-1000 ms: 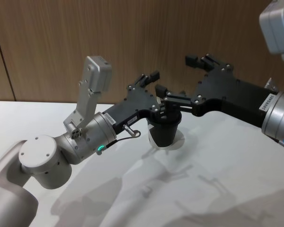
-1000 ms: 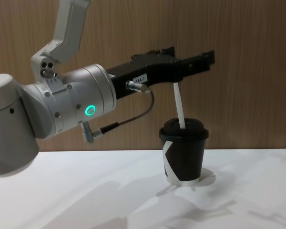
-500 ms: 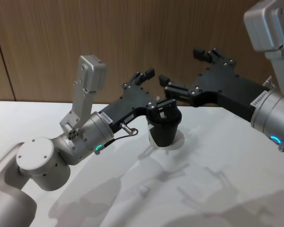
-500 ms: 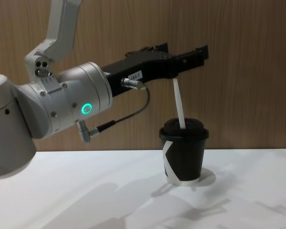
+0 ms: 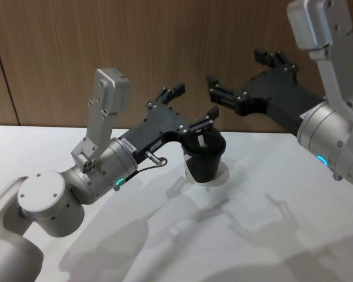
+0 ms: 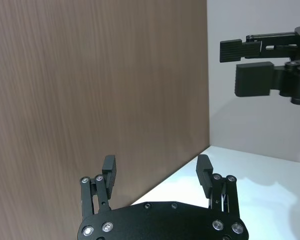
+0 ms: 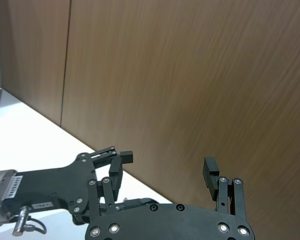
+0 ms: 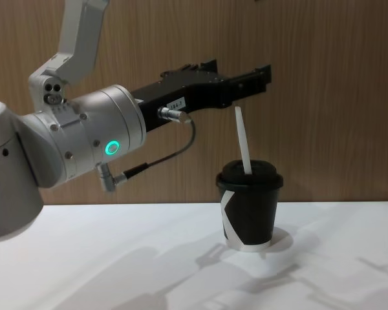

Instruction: Pick up the straw with one hand, pass it to the other hand, and insert it into the cup.

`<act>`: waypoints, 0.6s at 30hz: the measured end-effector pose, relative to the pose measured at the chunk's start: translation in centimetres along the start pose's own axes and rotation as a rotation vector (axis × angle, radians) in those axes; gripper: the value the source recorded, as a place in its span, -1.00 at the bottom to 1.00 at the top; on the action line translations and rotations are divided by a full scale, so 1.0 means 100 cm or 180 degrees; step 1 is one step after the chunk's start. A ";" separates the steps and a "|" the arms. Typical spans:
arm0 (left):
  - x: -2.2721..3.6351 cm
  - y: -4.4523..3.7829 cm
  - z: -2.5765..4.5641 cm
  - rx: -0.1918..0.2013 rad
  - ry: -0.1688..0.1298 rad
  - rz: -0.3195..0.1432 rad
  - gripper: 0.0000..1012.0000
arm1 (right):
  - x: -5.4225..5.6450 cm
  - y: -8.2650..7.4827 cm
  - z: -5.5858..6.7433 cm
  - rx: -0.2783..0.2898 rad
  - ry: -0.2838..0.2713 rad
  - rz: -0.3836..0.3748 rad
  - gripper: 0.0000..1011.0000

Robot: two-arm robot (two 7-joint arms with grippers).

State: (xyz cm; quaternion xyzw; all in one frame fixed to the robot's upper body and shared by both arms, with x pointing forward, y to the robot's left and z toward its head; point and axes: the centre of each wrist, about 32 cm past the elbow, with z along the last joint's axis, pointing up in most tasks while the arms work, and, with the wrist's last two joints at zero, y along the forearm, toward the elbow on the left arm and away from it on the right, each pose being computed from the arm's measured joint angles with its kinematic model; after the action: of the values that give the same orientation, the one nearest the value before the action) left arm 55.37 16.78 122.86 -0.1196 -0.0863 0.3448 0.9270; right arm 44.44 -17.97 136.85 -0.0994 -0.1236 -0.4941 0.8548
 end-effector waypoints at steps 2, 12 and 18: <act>0.0007 0.0002 -0.0001 0.0008 -0.0015 0.0014 0.98 | -0.001 0.001 0.000 -0.0008 0.0004 -0.0034 0.98; 0.0027 0.0007 -0.0006 0.0033 -0.0056 0.0060 0.98 | -0.006 0.008 0.000 -0.0046 0.0013 -0.0158 0.98; 0.0034 0.0009 -0.0006 0.0040 -0.0068 0.0073 0.98 | -0.007 0.010 0.000 -0.0053 0.0016 -0.0196 0.98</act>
State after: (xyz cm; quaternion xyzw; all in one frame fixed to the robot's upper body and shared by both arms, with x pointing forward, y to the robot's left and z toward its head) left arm 55.58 17.06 122.80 -0.1111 -0.0926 0.3572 0.9228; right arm 44.93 -16.90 136.56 -0.1014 -0.1203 -0.5215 0.8386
